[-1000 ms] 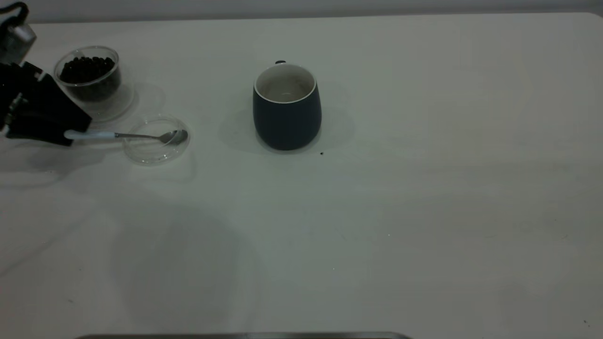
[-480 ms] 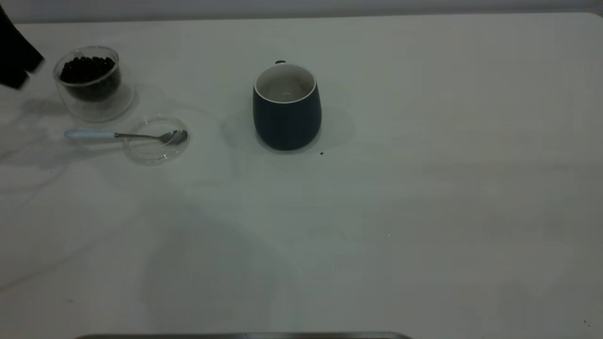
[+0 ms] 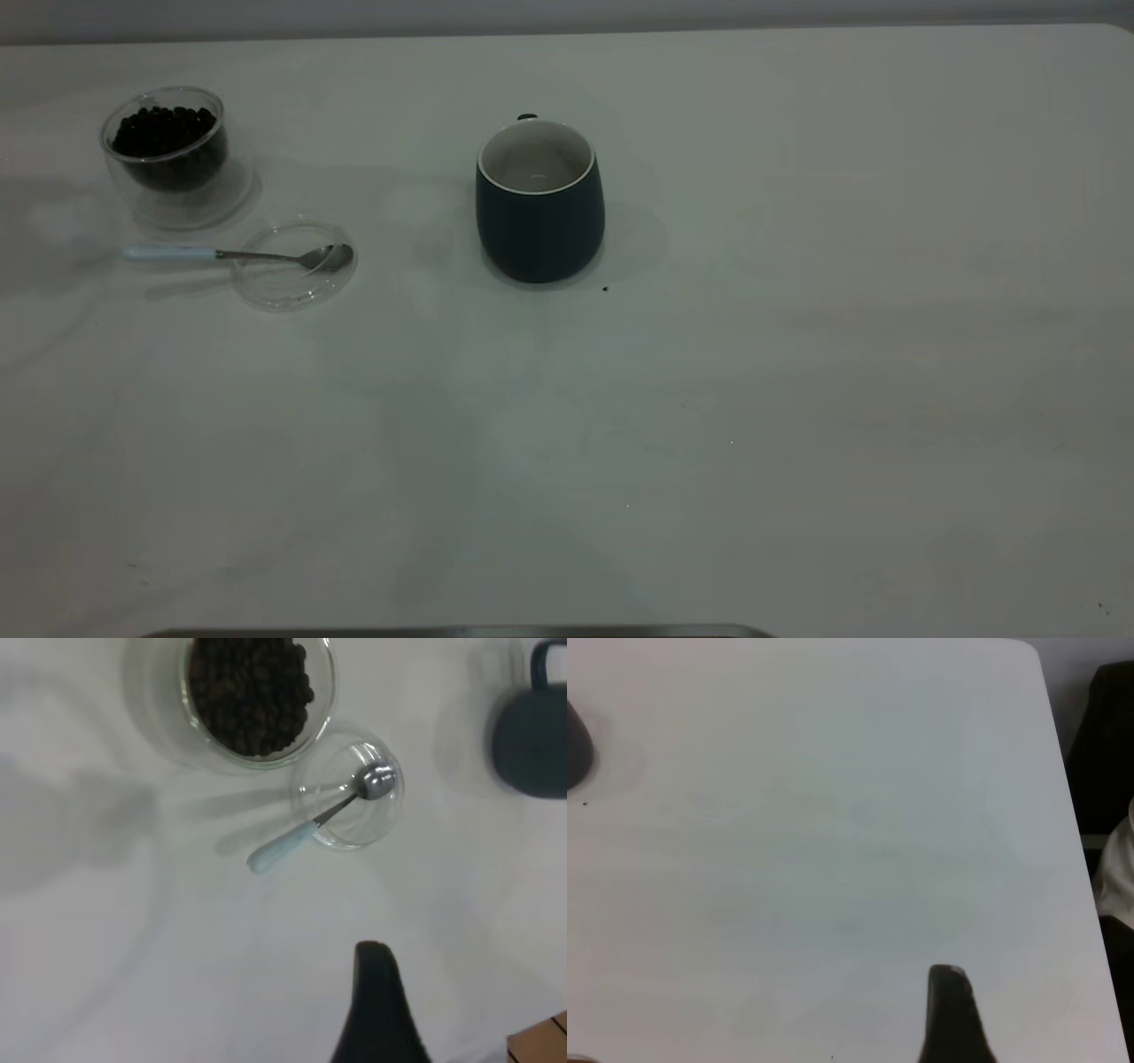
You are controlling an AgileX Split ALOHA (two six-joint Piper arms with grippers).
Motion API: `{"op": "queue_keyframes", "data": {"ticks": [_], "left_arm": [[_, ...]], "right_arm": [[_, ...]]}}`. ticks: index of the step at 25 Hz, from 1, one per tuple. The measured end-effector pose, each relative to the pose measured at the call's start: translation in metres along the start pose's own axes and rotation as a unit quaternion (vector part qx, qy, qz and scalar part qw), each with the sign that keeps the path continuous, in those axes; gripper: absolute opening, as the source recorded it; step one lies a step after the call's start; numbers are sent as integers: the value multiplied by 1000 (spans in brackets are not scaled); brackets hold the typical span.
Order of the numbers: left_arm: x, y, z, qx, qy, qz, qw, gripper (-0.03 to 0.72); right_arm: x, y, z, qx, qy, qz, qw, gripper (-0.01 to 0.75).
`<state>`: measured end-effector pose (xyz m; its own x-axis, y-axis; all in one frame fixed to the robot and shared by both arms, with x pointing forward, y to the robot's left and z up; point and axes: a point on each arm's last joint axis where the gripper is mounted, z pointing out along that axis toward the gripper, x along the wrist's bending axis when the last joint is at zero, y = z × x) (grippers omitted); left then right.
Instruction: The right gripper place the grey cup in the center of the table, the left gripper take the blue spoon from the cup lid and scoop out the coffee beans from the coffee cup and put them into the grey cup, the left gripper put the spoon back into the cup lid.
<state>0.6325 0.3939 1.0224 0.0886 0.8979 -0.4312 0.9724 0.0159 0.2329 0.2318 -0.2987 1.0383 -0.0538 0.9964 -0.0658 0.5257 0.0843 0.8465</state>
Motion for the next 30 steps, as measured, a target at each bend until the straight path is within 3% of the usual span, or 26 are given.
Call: {"op": "queue_keyframes", "data": {"ticks": [8, 21, 30], "left_arm": [[-46, -38, -58, -37, 50, -31, 998, 593], [-96, -168, -64, -21, 51, -38, 998, 593], [-134, -225, -98, -115, 97, 36, 988, 593]], "right_arm": [[0, 0, 0, 0, 0, 0, 1000, 462], [0, 0, 0, 0, 0, 0, 1000, 462], [0, 0, 0, 0, 0, 0, 1000, 462]]}}
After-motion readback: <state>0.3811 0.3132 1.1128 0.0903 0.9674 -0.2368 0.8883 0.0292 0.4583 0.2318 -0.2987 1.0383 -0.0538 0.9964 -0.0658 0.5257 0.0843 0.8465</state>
